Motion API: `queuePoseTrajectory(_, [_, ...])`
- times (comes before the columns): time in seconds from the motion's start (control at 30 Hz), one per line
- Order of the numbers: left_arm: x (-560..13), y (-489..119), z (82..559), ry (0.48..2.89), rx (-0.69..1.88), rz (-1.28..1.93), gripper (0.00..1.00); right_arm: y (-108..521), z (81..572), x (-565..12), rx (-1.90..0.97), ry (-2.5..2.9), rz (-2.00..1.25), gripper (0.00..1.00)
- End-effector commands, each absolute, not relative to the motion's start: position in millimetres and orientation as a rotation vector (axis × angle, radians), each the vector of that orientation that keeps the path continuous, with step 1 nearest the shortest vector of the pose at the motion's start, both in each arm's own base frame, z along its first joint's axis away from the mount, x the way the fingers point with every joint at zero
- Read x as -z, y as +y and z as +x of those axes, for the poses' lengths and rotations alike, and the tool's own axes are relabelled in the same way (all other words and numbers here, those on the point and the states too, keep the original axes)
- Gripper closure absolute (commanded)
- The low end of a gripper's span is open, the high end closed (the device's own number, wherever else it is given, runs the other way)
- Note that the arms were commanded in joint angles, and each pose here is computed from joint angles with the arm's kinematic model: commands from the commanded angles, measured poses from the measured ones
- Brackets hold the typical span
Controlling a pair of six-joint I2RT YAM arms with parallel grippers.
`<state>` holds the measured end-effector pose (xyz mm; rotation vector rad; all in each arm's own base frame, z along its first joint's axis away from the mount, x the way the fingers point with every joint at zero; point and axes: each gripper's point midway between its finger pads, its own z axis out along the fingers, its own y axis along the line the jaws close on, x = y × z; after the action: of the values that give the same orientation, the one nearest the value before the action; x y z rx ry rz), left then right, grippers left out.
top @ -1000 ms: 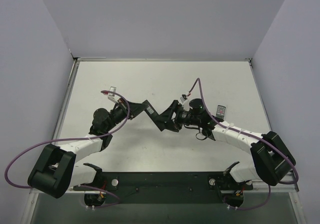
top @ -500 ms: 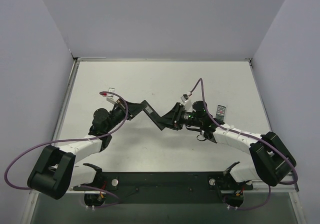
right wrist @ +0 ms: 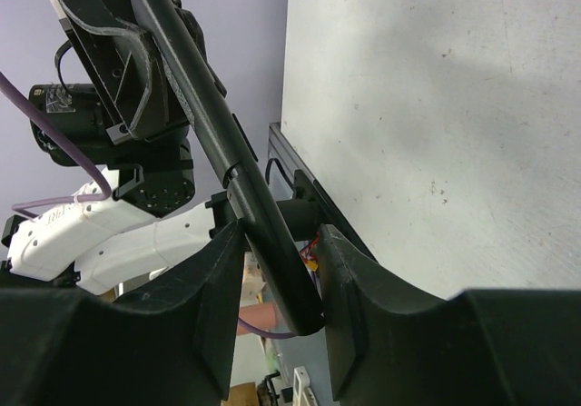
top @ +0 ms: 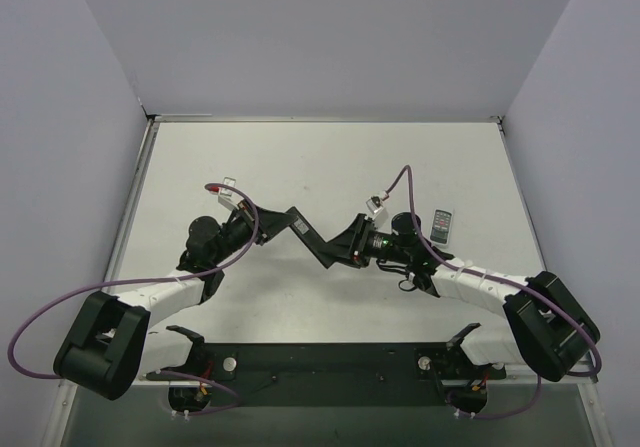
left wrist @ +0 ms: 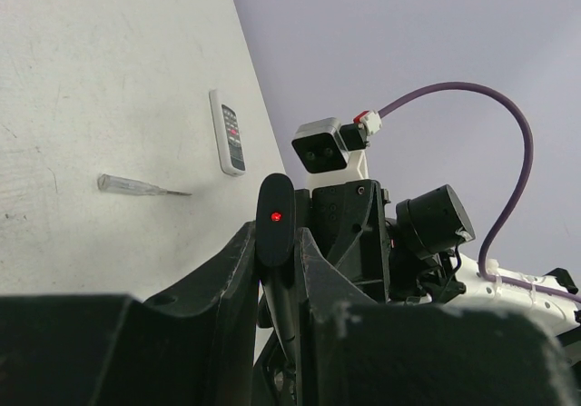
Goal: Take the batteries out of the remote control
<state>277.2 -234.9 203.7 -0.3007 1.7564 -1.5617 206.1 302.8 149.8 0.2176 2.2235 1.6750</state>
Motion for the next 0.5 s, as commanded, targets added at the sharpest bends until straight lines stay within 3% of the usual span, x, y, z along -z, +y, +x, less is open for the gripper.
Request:
queuePoseTrajectory(0.0, [-249.2, -219.0, 294.1, 1.545, 1.502, -0.265, 1.0, 291.0, 195.4, -126.0, -1.624, 2.324, 0.229, 0.7])
queuePoseTrajectory(0.13, [-249.9, -218.3, 294.8, 1.554, 1.489, -0.265, 1.0, 289.7, 193.7, -125.2, -1.638, 2.322, 0.233, 0.68])
queuePoseTrajectory(0.17, [-249.4, -218.4, 295.3, 1.561, 1.485, -0.266, 1.0, 289.9, 193.6, -128.0, -1.649, 2.304, 0.225, 0.6])
queuePoseTrajectory(0.2, [-249.0, -218.4, 296.0, 1.565, 1.481, -0.267, 1.0, 289.2, 192.9, -127.4, -1.649, 2.302, 0.225, 0.57])
queuePoseTrajectory(0.33, [-252.8, -219.2, 296.7, 1.558, 1.497, -0.275, 1.0, 288.1, 193.3, -127.8, -1.647, 2.304, 0.228, 0.73])
queuePoseTrajectory(0.47, [-255.6, -219.6, 297.2, 1.545, 1.507, -0.275, 1.0, 286.2, 194.8, -128.6, -1.646, 2.295, 0.226, 0.77])
